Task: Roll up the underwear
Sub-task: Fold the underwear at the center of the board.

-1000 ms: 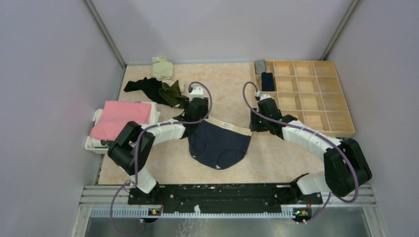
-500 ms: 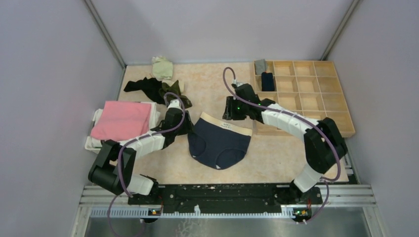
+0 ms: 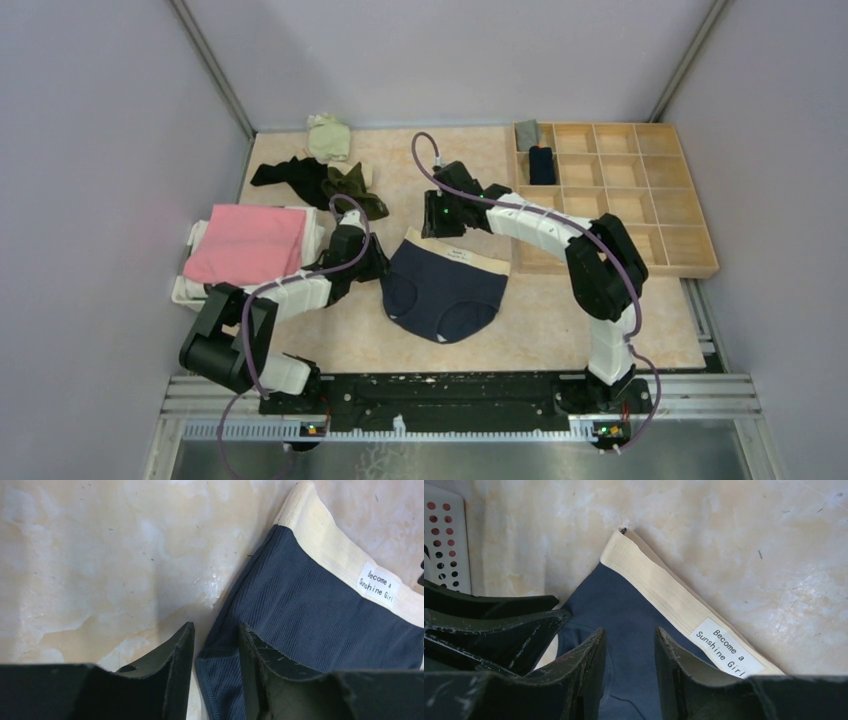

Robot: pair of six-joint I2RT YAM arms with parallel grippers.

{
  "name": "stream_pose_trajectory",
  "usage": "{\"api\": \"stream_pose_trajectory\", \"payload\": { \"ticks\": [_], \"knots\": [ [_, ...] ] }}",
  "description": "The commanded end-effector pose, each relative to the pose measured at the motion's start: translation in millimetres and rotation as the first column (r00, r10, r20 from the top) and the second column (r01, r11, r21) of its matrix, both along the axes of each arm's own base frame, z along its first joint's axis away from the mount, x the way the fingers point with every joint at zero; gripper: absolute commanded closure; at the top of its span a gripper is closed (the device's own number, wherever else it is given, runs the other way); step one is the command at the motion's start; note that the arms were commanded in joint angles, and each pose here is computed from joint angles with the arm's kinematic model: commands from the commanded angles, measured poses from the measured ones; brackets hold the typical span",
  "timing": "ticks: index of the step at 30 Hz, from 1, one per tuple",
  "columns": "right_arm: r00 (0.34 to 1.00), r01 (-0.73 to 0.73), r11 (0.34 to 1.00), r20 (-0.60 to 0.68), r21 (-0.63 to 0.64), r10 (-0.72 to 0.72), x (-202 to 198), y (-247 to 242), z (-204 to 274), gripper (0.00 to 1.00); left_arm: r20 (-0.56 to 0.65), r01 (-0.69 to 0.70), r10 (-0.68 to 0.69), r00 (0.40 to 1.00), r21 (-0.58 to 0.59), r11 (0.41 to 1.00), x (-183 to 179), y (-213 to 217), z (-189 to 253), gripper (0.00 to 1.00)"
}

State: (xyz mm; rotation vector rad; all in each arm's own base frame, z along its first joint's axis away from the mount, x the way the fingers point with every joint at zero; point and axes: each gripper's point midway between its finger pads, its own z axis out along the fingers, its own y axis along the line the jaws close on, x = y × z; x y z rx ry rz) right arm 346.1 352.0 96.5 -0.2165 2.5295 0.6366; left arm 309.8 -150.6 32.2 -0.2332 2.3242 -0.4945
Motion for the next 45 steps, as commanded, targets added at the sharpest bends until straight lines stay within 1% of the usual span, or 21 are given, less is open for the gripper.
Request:
{"api": "stream_pose_trajectory", "payload": {
  "ticks": [1, 8, 11, 21, 32, 39, 41, 42, 45],
  "knots": [
    [1.000, 0.017, 1.000, 0.007, -0.002, -0.017, 9, 12, 7, 0.61, -0.045, 0.044, -0.046, 0.998, -0.041, 0.998, -10, -9, -9, 0.58],
    [1.000, 0.004, 0.999, -0.015, -0.046, -0.004, 12, 34, -2, 0.60, -0.066, 0.082, -0.088, 0.994, -0.096, 0.992, -28, -15, -12, 0.65],
    [1.000, 0.011, 0.996, -0.016, -0.092, -0.012, 14, 40, -11, 0.58, -0.067, 0.083, -0.090, 0.994, -0.098, 0.992, -35, -13, -14, 0.67],
    [0.999, 0.004, 0.989, -0.041, -0.146, -0.010, 13, 66, -34, 0.55, -0.061, 0.119, -0.127, 0.990, -0.121, 0.986, -46, -15, -14, 0.68],
    [0.999, 0.003, 0.985, -0.031, -0.171, -0.008, 15, 78, -40, 0.54, -0.052, 0.136, -0.143, 0.988, -0.128, 0.982, -47, -17, -12, 0.68],
    [0.999, -0.013, 0.977, -0.054, -0.212, 0.001, 14, 80, -56, 0.61, -0.046, 0.139, -0.146, 0.988, -0.130, 0.982, -47, -17, -10, 0.66],
    [0.998, -0.015, 0.974, -0.060, -0.228, 0.001, 14, 78, -61, 0.65, -0.045, 0.136, -0.143, 0.989, -0.128, 0.982, -47, -17, -8, 0.60],
    [0.998, -0.014, 0.972, -0.059, -0.233, 0.001, 14, 77, -62, 0.69, -0.048, 0.132, -0.139, 0.989, -0.125, 0.983, -47, -16, -8, 0.54],
    [0.998, -0.012, 0.969, -0.055, -0.247, -0.001, 15, 75, -66, 0.82, -0.055, 0.113, -0.119, 0.991, -0.113, 0.987, -49, -12, -6, 0.47]
  ]
}}
